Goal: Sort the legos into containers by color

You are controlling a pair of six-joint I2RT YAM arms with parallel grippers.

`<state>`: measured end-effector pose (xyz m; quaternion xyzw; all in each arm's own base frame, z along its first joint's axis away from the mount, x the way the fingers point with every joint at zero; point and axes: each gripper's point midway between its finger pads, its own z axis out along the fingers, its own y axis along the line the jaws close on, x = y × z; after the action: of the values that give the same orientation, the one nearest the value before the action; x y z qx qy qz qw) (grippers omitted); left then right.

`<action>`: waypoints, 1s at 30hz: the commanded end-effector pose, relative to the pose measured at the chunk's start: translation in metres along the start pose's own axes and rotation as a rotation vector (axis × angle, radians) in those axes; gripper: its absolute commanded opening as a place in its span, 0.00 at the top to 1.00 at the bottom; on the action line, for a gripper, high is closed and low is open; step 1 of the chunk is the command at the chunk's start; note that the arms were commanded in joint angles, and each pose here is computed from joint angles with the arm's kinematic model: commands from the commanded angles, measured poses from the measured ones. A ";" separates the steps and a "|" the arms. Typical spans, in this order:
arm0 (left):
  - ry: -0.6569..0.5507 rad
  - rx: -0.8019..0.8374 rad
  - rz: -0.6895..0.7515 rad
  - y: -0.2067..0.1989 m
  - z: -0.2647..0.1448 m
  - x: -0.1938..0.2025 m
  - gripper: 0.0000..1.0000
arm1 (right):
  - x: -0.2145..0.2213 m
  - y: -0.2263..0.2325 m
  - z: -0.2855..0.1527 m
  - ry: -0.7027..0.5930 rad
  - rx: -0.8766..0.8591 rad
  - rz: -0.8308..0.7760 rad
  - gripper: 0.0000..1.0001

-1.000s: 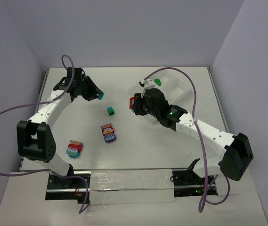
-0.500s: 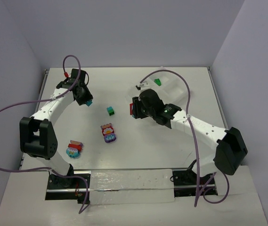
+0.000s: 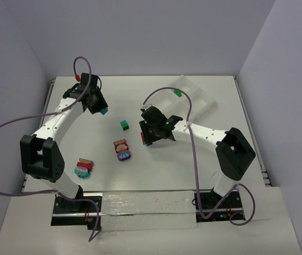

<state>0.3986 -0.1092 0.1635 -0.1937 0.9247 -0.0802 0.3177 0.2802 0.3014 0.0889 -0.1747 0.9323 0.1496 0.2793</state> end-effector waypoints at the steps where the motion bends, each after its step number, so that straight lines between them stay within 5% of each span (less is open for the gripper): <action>1: -0.143 0.280 0.043 -0.066 -0.062 -0.045 1.00 | -0.022 0.005 -0.015 -0.077 -0.009 0.028 1.00; 9: -0.130 0.498 0.170 -0.160 -0.097 -0.050 1.00 | -0.049 -0.049 -0.091 -0.316 0.111 0.173 1.00; 15: -0.072 0.581 0.220 -0.203 -0.085 -0.034 1.00 | -0.055 -0.104 -0.151 -0.443 0.232 0.287 1.00; 30: -0.030 0.588 0.208 -0.232 -0.047 -0.037 1.00 | 0.005 -0.011 -0.061 -0.113 -0.015 0.167 1.00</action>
<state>0.4618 -0.2957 0.2654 -0.0061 0.8859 -0.2865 0.3648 0.2615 0.2337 0.1506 -0.0709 0.9218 0.1516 0.3496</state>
